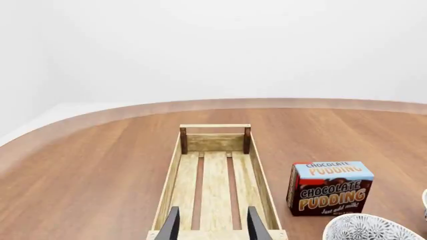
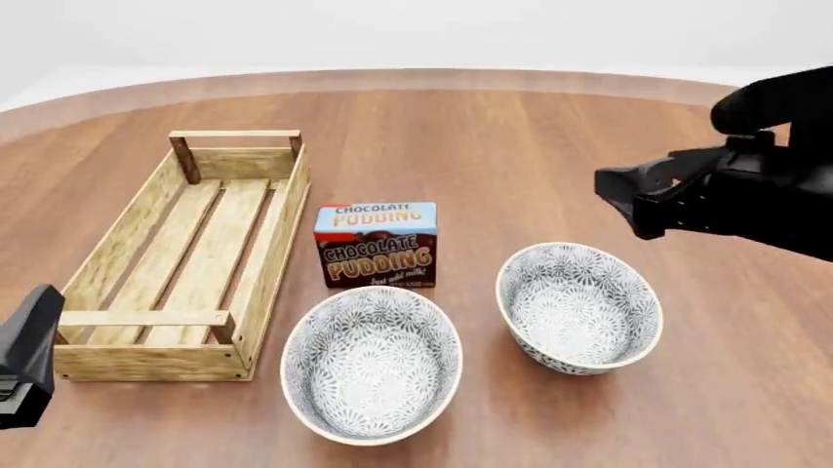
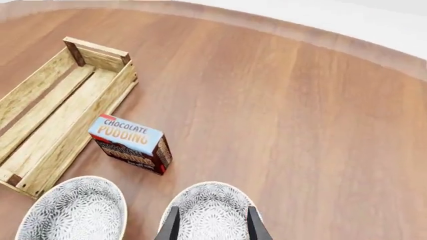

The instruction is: Stack the left bowl on the right bowl and place them in the tray.

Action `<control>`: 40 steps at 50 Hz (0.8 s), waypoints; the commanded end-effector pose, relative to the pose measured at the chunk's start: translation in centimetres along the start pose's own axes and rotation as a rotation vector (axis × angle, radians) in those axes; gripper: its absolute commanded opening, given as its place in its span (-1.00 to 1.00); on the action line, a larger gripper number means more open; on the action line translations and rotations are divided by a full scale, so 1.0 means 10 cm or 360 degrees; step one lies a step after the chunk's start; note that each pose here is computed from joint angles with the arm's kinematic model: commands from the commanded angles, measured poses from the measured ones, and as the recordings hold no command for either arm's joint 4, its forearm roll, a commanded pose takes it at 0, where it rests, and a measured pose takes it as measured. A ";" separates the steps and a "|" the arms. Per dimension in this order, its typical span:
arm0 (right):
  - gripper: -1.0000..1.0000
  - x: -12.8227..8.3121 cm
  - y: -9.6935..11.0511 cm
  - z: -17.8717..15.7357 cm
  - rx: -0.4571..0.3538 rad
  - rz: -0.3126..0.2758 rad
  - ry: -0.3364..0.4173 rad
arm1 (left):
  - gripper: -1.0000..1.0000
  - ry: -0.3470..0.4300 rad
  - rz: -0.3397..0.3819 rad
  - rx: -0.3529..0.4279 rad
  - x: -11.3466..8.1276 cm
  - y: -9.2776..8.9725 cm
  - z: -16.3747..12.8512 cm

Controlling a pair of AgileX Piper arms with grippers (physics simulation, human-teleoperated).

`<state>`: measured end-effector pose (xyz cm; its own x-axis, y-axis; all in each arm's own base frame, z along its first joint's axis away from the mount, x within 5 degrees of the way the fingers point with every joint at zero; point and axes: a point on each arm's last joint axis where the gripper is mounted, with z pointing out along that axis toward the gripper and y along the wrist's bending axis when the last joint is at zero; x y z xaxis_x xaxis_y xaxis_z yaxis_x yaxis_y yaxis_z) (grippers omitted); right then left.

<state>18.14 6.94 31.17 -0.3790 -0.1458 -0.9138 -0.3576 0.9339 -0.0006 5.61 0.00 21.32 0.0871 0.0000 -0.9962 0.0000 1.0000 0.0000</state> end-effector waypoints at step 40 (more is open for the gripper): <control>1.00 0.06 0.79 0.94 -0.0345 -0.0103 0.0561 | 1.00 0.0000 0.0000 0.0000 0.00 0.00 0.00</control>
<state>22.50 15.77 27.96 -0.5910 -0.3005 -0.7486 -0.5212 0.8506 0.0700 5.61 0.00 21.32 0.0871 0.0000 -0.9962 0.0000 1.0000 0.0000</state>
